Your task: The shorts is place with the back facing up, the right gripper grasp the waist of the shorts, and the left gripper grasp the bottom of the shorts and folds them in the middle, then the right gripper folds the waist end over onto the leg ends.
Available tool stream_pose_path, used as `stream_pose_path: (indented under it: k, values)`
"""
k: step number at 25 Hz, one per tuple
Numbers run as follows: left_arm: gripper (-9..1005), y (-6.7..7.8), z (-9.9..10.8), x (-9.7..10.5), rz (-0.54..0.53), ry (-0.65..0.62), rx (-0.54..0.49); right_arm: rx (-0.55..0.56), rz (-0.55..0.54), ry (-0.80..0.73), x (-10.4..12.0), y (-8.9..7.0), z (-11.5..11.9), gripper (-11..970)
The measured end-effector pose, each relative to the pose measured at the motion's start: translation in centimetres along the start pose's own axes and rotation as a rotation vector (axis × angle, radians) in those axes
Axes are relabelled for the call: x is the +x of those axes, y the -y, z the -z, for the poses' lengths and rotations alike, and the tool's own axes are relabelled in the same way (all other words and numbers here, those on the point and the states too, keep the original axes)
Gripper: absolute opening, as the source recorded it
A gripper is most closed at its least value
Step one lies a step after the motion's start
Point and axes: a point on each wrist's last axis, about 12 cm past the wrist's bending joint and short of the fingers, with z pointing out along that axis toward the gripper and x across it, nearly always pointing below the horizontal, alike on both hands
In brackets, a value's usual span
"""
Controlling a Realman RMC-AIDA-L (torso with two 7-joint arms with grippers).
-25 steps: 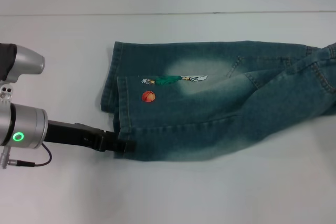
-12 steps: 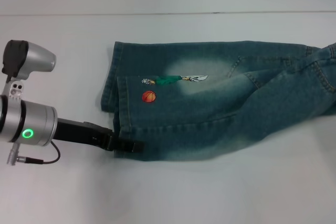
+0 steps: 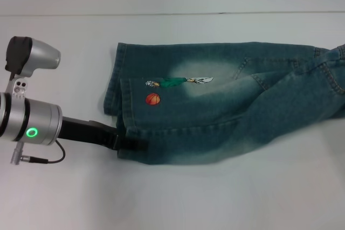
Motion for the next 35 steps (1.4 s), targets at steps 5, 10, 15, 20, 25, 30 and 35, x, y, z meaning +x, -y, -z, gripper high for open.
stream_pose_path:
  k: [5, 10, 15, 20, 25, 30, 35]
  values:
    - [569, 0.2, -0.5, -0.4, -0.023, -0.022, -0.008, -0.001, -0.001, 0.0, 0.0, 0.0, 0.0, 111]
    - [423, 0.3, -0.5, -0.4, -0.023, -0.025, -0.002, -0.007, -0.001, 0.0, 0.0, -0.1, -0.1, 112]
    - [186, 0.4, -0.1, -0.5, -0.015, -0.01, 0.012, -0.007, -0.001, 0.002, 0.0, -0.1, 0.0, 113]
    - [33, 0.2, 0.6, -1.1, -0.012, 0.046, 0.023, -0.01, -0.005, 0.01, -0.1, 0.1, 0.6, 115]
    - [3, -0.1, 1.7, -2.0, -0.01, 0.132, 0.032, -0.032, -0.018, 0.03, -0.1, 0.0, 1.3, 116]
    - [3, -0.3, 2.1, -2.3, -0.013, 0.19, 0.042, -0.045, -0.033, 0.044, 0.1, 0.0, 1.8, 118]
    - [2, -0.3, 2.4, -2.7, -0.015, 0.278, 0.061, -0.05, -0.056, 0.064, 0.4, 0.0, 2.2, 119]
